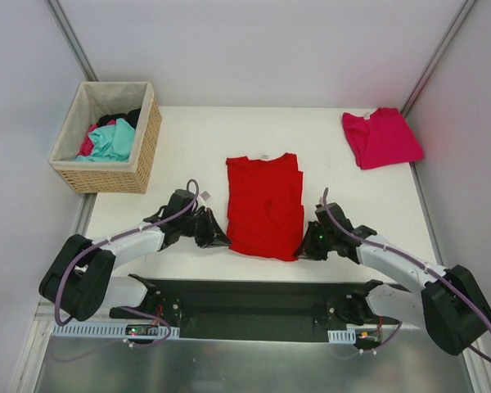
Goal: Fold and stack the t-shirts
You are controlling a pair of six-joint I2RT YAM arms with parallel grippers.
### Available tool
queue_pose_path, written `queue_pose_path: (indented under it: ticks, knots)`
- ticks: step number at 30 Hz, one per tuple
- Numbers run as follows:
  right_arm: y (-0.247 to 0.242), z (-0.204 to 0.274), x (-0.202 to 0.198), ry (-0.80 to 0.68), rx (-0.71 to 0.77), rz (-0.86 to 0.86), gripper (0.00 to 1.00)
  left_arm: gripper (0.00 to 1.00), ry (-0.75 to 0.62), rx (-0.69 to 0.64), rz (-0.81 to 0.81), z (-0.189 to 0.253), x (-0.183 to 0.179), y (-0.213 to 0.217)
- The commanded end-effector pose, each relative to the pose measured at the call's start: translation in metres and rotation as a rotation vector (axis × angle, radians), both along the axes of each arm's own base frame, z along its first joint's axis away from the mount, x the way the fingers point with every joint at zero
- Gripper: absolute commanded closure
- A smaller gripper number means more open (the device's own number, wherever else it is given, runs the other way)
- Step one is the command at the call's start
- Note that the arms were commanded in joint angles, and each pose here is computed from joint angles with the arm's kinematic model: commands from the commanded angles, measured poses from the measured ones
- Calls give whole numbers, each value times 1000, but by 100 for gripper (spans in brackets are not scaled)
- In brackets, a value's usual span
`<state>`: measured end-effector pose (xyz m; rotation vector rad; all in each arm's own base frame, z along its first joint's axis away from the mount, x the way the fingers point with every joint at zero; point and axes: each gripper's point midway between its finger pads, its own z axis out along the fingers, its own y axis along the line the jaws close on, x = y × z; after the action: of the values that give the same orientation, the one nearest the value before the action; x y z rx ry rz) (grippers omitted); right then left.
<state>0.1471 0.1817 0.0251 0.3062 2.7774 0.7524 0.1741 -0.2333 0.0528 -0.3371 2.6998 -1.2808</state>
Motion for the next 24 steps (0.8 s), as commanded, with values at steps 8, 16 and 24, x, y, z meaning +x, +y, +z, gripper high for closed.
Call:
queue_pose_path:
  ticks: [8, 16, 24]
  knots:
    - [19, 39, 44, -93, -40, 64, 99, 100, -79, 21, -17, 32, 29, -10]
    - [24, 84, 77, -189, -53, 73, 99, 100, -141, 39, 16, 54, 47, -7]
    - [8, 101, 96, -216, -56, 30, 99, 100, -214, 28, 88, 83, 66, 13]
